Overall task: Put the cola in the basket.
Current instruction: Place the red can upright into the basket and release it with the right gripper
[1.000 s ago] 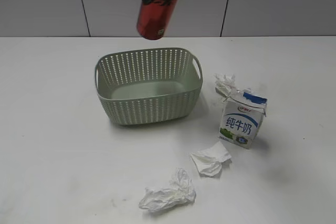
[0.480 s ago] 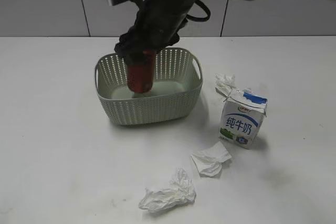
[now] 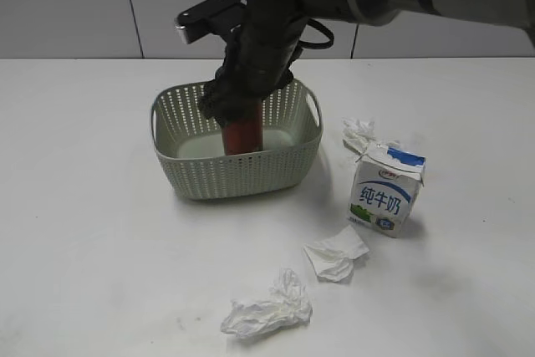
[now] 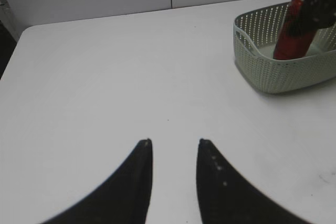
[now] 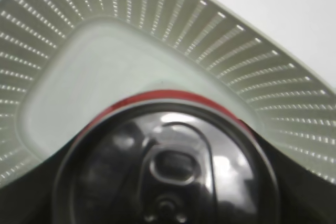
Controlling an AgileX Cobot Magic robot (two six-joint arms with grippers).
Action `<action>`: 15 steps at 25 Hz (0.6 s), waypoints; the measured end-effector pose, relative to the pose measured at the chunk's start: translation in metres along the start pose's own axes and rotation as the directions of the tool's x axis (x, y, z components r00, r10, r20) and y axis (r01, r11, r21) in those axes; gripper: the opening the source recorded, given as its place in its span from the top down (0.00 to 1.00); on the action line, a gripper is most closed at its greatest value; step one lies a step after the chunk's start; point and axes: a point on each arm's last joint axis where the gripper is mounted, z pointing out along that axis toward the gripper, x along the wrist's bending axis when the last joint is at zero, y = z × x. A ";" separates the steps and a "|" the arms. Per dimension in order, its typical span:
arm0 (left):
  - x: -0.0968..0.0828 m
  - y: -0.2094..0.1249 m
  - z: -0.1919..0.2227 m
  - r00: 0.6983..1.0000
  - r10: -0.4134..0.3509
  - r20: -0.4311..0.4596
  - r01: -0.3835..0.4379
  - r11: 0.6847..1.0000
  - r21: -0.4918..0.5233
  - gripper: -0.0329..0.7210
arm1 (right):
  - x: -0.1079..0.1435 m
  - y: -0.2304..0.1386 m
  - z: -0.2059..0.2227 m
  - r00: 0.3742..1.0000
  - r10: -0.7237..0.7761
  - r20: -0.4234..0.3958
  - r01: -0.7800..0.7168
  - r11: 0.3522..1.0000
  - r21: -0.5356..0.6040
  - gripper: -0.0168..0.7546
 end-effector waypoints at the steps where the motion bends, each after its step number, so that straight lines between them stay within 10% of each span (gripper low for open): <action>1: 0.000 0.000 0.000 1.000 0.000 0.000 0.000 1.000 0.000 0.65 | 0.000 0.000 0.000 1.000 -0.004 0.001 0.004 1.000 0.001 0.30; 15: 0.000 0.000 0.000 1.000 0.000 0.000 0.000 1.000 0.000 0.65 | 0.002 0.004 -0.020 0.999 -0.021 -0.026 0.021 1.000 -0.008 0.15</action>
